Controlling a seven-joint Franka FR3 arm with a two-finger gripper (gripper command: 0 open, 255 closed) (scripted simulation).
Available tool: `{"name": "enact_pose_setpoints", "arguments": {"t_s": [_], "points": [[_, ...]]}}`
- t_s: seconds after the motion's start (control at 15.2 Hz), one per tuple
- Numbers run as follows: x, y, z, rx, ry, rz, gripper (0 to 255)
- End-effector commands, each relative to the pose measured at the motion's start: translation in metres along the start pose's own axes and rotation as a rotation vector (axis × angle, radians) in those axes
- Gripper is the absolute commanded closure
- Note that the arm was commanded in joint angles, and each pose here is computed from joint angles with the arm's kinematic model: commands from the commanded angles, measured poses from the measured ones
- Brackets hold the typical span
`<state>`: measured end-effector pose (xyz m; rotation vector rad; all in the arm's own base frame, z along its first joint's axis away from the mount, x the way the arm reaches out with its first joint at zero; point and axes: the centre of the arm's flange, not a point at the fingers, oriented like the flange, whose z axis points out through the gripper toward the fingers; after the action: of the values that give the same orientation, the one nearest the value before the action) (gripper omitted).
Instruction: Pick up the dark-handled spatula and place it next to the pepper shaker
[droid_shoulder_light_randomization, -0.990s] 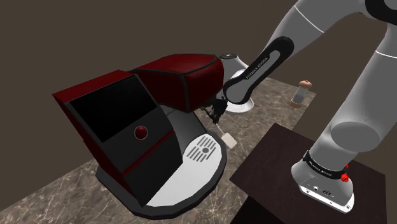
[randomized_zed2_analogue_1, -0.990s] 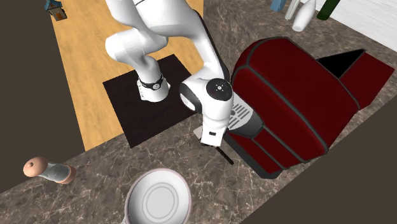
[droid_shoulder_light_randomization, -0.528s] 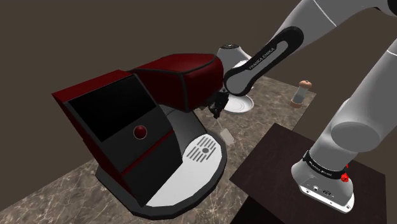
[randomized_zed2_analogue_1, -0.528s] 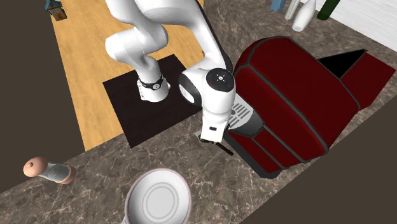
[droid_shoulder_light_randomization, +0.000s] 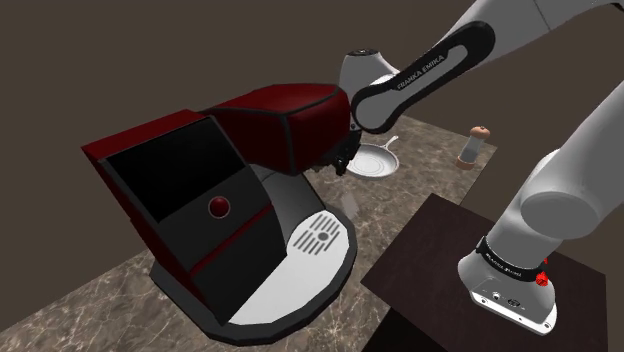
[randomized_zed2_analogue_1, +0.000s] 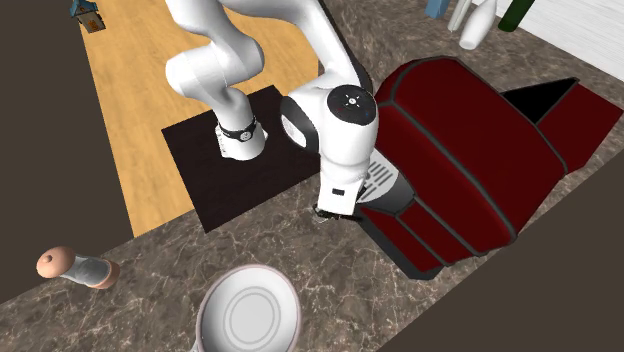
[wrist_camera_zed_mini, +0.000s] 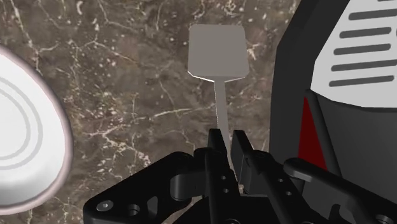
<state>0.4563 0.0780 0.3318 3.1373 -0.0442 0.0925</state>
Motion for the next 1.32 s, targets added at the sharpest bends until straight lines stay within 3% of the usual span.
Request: {"name": "enact_pose_setpoints", "arguments": {"t_s": [0.0,1.25], "points": [[0.001,-0.002,-0.014,0.002,0.007,-0.003,255],[0.001,0.01,-0.107,0.002,0.007,-0.003,255]]}}
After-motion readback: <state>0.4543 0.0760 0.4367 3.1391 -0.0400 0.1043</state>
